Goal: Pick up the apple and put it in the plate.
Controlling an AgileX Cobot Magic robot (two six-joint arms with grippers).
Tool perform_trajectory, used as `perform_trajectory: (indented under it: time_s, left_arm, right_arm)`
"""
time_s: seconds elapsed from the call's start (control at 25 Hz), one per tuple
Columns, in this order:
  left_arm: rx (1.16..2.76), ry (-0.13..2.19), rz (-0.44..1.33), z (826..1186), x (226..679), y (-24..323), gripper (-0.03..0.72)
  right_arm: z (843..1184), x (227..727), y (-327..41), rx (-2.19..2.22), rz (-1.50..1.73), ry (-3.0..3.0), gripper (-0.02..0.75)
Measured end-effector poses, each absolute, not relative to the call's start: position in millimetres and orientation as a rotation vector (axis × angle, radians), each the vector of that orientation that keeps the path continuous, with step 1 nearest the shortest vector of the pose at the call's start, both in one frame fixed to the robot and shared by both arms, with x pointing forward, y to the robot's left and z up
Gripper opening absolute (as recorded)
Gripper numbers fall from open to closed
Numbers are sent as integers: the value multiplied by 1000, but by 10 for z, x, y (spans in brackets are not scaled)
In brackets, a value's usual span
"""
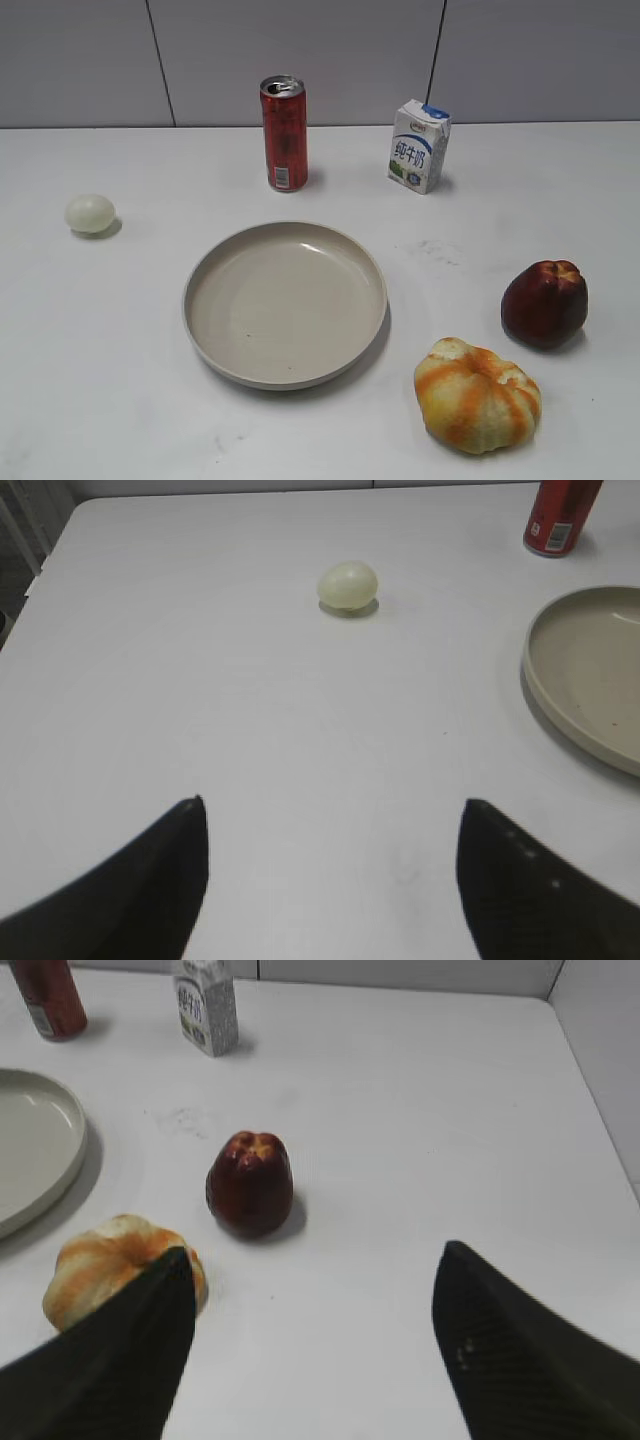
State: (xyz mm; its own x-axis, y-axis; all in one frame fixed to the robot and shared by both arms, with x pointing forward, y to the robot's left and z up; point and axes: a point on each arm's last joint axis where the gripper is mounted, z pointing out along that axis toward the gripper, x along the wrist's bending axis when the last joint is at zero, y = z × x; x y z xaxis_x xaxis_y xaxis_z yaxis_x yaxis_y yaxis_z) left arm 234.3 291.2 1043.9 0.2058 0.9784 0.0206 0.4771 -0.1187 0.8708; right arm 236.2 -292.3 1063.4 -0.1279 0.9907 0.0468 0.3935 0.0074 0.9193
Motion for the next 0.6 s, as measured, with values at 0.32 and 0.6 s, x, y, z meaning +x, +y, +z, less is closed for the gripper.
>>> perform_trajectory:
  time_s: [0.32,0.6]
  left_arm:
    - [1716,1375,827,10439,2343,2912,589]
    - [1716,1375,827,10439,2343,2912,589]
  right_arm:
    - [10788,2910,-2869,1546,1082,1654,553]
    - [10932,3618,-2745,1819,1022,1803,553]
